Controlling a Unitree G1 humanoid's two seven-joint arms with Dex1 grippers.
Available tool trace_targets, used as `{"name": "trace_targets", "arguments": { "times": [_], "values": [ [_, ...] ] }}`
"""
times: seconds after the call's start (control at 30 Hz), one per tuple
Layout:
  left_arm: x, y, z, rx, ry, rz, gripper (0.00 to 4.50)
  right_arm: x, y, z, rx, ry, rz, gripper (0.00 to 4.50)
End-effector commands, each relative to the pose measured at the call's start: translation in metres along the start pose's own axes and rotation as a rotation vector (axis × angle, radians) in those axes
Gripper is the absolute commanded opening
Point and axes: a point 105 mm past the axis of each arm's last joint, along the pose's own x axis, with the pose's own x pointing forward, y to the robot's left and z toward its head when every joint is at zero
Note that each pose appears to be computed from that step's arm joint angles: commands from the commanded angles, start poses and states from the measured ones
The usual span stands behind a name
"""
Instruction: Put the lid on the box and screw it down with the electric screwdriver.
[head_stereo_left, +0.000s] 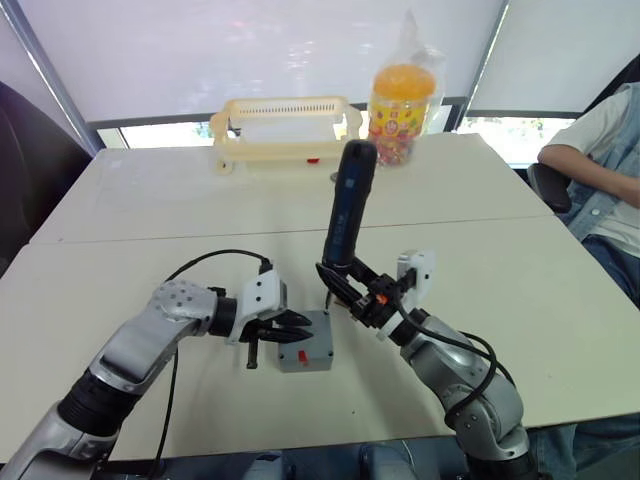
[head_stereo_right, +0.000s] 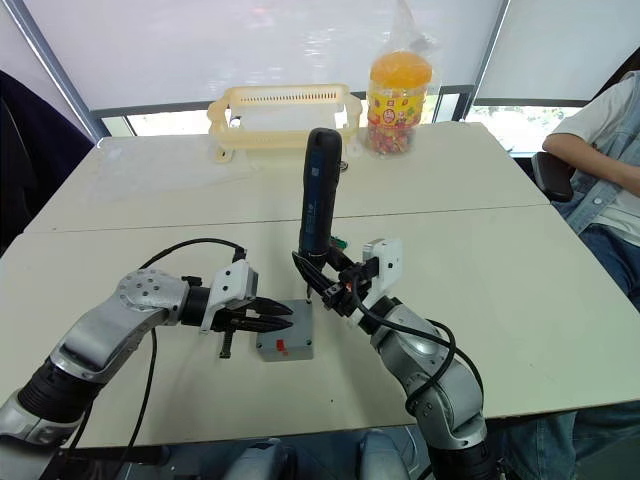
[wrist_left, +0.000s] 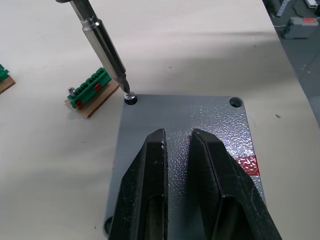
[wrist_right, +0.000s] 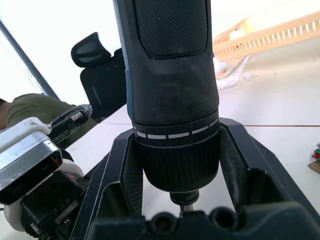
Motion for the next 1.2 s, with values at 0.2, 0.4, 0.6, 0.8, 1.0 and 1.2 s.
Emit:
{"name": "trace_targets", "arguments": {
  "times": [0.2, 0.4, 0.6, 0.8, 1.0, 1.2],
  "values": [
    [0.004, -0.005, -0.012, -0.037, 0.041, -0.017, 0.8, -0.004, 0.009, 0.018, -0.042, -0.08, 0.032, 1.69],
    [0.005, -0.006, -0.011, -0.037, 0.041, -0.016, 0.8, -0.001, 0.008, 0.017, -0.048, -0.087, 0.026, 1.69],
    [0.004, -0.006, -0.01, -0.037, 0.04, -0.014, 0.8, 0.001, 0.006, 0.014, -0.061, -0.086, 0.017, 1.69],
    [0.004, -0.005, -0.01, -0.038, 0.04, -0.014, 0.8, 0.002, 0.005, 0.01, -0.072, -0.081, 0.015, 1.69],
    [0.005, -0.006, -0.01, -0.042, 0.041, -0.014, 0.8, 0.0, 0.007, 0.002, -0.094, -0.051, 0.027, 1.69],
    [0.006, -0.01, -0.013, -0.049, 0.051, -0.022, 0.8, 0.002, 0.007, -0.003, -0.129, -0.045, 0.035, 1.69]
  ]
}}
